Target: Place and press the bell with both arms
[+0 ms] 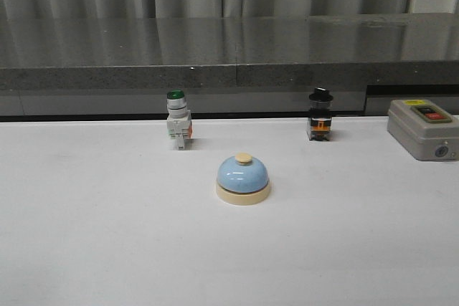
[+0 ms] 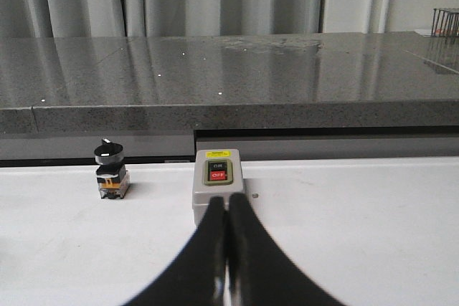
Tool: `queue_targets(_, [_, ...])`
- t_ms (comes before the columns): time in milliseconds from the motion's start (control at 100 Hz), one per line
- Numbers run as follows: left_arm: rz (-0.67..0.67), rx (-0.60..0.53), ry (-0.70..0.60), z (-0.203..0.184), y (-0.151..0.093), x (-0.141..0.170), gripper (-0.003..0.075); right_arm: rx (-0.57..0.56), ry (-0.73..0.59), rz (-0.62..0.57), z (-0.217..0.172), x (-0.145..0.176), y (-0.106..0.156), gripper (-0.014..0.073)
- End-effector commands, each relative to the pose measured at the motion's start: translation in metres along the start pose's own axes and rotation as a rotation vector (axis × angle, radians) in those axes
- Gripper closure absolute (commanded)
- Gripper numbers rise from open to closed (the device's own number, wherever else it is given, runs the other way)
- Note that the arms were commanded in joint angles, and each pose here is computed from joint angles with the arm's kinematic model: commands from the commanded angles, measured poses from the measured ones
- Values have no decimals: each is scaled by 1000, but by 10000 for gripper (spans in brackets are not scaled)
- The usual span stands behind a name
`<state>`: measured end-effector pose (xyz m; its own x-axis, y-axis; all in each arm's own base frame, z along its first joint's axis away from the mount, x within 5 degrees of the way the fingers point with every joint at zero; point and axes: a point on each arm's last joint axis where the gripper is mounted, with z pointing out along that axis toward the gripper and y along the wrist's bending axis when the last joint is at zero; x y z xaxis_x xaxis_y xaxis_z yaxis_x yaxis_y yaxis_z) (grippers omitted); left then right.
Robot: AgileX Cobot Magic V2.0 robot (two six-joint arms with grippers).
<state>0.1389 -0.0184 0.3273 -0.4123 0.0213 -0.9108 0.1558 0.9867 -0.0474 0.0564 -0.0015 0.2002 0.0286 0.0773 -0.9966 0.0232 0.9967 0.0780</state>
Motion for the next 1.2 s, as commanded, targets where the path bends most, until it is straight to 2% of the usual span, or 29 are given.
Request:
queue_targets(0, [-15,-8,-95,-8,0,-4,739,-4,-92,-9,-1,-8,1,663])
queue_targets(200, [-28,-12,-93,-8,1,16,739,-4,-92,-9,-1,-8,1,663])
queue_targets(390, [-44,-37,-184,-9,3,34,739,-4,-92,-9,-1,-8,1,663])
queue_targets(560, [-46,-71,-317,-15,6,50,739,-4,-92,-9,-1,-8,1,663])
queue_targets(730, [-37,-58,-431,-21,5,68,739,-4,-92,-9,-1,-8,1,663])
queue_targets(1190, [21,-83,-541,-34,6,120,739,-4,-92,-9,-1,-8,1,663])
